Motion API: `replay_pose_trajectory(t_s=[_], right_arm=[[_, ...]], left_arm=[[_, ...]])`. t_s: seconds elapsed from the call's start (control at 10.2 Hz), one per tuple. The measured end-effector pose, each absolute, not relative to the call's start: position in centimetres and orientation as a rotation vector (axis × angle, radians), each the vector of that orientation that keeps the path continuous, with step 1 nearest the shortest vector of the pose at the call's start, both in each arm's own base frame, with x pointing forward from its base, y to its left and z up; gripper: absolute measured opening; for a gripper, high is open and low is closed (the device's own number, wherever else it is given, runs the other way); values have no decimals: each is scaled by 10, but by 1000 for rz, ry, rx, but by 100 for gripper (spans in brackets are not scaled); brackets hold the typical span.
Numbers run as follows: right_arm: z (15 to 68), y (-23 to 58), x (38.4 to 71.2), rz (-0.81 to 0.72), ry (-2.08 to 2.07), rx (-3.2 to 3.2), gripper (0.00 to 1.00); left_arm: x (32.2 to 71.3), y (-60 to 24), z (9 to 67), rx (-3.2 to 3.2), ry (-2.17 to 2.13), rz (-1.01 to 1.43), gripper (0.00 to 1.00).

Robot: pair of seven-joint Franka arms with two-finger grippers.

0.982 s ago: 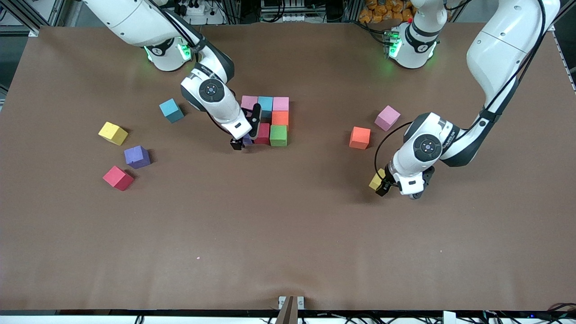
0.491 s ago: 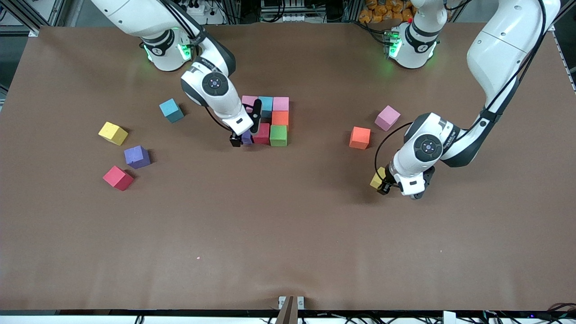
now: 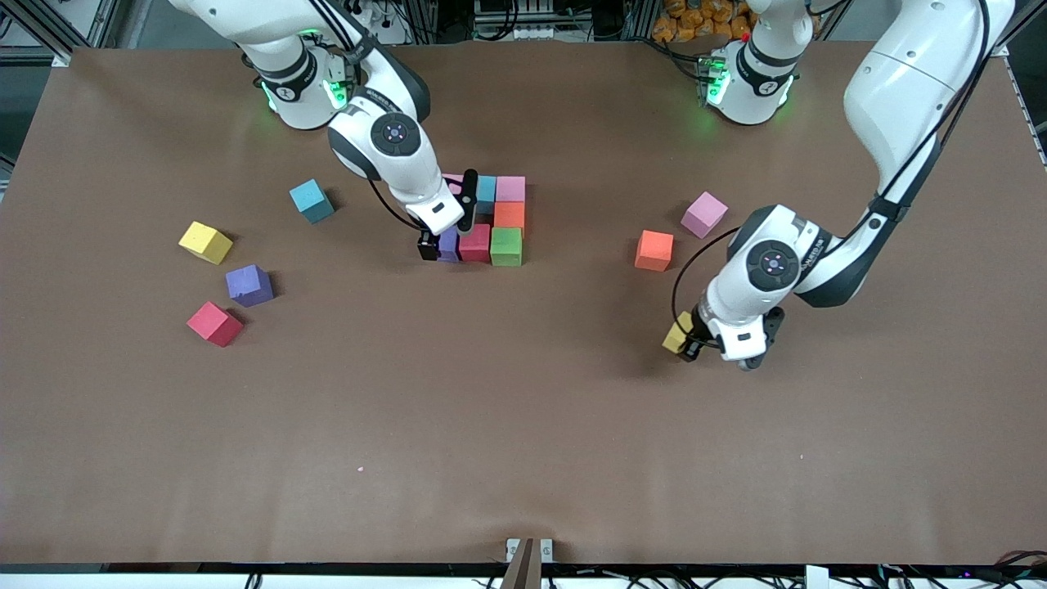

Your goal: Form number 2 with 11 blocks

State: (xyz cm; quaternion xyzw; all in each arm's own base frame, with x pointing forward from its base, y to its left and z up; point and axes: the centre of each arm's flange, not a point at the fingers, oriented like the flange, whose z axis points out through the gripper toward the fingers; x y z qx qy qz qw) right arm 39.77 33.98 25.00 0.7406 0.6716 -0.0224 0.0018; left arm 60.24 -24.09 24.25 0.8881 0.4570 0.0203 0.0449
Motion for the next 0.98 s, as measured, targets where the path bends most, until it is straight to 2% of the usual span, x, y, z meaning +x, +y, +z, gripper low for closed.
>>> replay_pose_trajectory(t_s=[0.2, 0.49, 0.98], right_arm=[[270, 298, 424, -136, 1987, 2354, 100], [315, 188, 491, -120, 1894, 2335, 100], [334, 38, 530, -139, 2018, 2174, 100]], left_arm=[[598, -303, 271, 2734, 1250, 119, 58], [575, -391, 295, 2810, 941, 158, 58], [525, -528, 264, 2959, 469, 159, 58]])
